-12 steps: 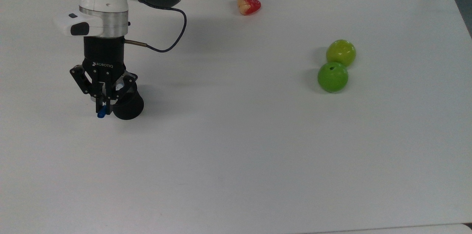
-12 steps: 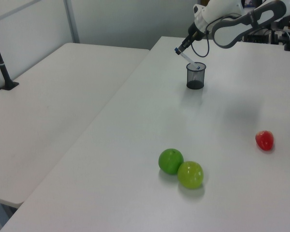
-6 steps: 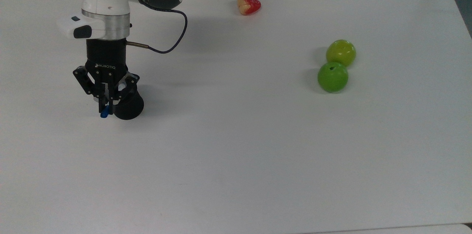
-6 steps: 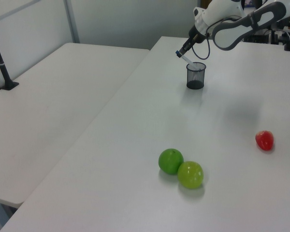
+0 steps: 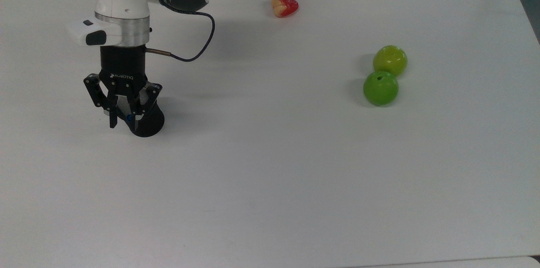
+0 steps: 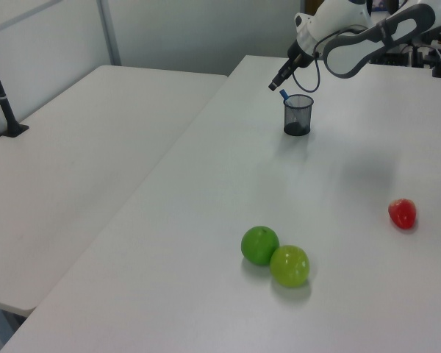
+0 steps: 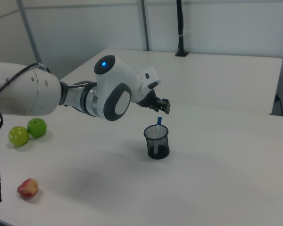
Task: Place marker
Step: 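Open the gripper to release the marker inside the cup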
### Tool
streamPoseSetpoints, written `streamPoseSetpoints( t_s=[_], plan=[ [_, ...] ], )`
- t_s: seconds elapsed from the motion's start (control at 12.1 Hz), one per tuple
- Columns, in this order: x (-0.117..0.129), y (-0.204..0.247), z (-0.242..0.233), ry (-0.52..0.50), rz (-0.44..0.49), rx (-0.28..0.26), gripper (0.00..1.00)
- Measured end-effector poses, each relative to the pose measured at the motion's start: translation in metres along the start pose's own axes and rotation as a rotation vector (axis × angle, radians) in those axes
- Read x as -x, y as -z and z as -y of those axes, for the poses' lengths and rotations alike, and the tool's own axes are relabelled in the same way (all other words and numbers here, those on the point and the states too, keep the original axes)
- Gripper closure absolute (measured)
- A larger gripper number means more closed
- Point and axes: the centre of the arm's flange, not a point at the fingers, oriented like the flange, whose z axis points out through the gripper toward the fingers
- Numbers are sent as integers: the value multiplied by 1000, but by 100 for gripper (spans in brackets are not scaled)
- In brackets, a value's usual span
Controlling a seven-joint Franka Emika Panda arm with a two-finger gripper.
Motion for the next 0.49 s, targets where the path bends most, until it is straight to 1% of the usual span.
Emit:
streamPoseSetpoints(
  t_s=[0.08, 0.16, 0.25, 0.33, 0.41, 0.49],
  plan=[
    [0, 0, 0, 0, 0, 0, 47],
    [0, 0, 0, 0, 0, 0, 32],
    [0, 0, 0, 0, 0, 0, 22],
    [0, 0, 0, 0, 0, 0, 9],
    [0, 0, 0, 0, 0, 0, 0],
    [0, 0, 0, 0, 0, 0, 0]
  ],
)
